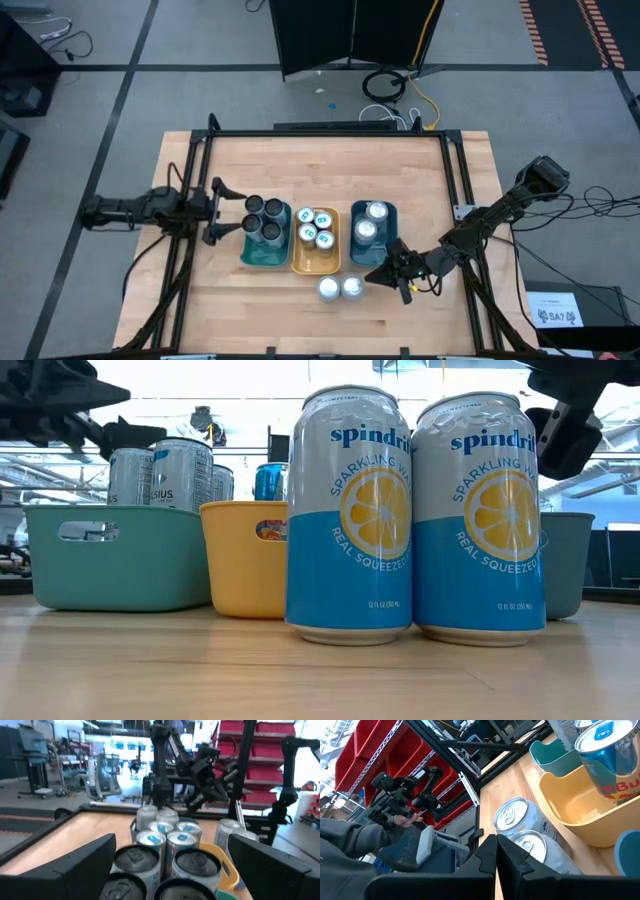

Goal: Sort soda cans
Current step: Put the right silver can into the dark green bin

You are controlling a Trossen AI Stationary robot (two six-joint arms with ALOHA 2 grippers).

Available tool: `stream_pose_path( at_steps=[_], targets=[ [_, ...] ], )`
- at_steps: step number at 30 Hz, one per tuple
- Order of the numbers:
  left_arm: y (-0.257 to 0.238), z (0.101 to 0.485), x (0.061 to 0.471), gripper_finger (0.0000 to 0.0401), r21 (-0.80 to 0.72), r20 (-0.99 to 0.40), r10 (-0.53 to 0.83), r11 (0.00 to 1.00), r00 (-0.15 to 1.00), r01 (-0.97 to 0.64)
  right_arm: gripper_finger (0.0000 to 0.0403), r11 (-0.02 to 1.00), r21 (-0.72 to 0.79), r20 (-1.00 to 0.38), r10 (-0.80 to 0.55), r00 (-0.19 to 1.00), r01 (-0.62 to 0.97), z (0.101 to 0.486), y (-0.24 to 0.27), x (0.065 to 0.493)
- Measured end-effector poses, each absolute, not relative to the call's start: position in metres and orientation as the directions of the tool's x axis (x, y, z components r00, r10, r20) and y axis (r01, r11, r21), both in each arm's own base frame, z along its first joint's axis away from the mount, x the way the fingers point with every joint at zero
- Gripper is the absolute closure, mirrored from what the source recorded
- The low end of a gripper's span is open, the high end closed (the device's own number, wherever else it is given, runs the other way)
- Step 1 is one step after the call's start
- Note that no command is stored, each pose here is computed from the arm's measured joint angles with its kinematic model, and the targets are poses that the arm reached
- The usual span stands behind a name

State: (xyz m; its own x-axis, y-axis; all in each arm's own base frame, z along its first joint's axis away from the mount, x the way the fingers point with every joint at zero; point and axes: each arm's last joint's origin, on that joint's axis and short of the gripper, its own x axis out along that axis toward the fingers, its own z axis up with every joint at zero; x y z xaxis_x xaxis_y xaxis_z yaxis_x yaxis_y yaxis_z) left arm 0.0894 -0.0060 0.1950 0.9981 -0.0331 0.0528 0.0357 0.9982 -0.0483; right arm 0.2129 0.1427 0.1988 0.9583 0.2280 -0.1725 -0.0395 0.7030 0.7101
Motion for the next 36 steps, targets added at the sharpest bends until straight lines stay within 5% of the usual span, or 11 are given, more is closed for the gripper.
stream_pose_path(
  at_steps=[12,18,28,36],
  targets=[
    [-0.001,0.194,0.090,0.0010,-0.045,0.046,-0.018,0.999,0.999,0.020,0.0403,0.694,0.719,-0.174,0.232,0.957,-0.038,0.199,0.143,0.213],
    [-0.001,0.194,0.090,0.0010,-0.045,0.046,-0.016,0.999,0.999,0.018,0.0403,0.776,0.628,-0.184,0.228,0.956,-0.064,0.202,0.145,0.215],
    [-0.001,0.194,0.090,0.0010,-0.045,0.046,-0.015,0.999,0.999,0.017,0.0403,0.958,0.268,-0.571,0.073,0.817,0.101,0.277,0.144,0.241],
    [-0.001,0.194,0.090,0.0010,-0.045,0.046,-0.014,0.999,0.999,0.016,0.0395,0.946,0.281,-0.534,0.016,0.845,0.159,0.329,0.124,0.255]
  ],
)
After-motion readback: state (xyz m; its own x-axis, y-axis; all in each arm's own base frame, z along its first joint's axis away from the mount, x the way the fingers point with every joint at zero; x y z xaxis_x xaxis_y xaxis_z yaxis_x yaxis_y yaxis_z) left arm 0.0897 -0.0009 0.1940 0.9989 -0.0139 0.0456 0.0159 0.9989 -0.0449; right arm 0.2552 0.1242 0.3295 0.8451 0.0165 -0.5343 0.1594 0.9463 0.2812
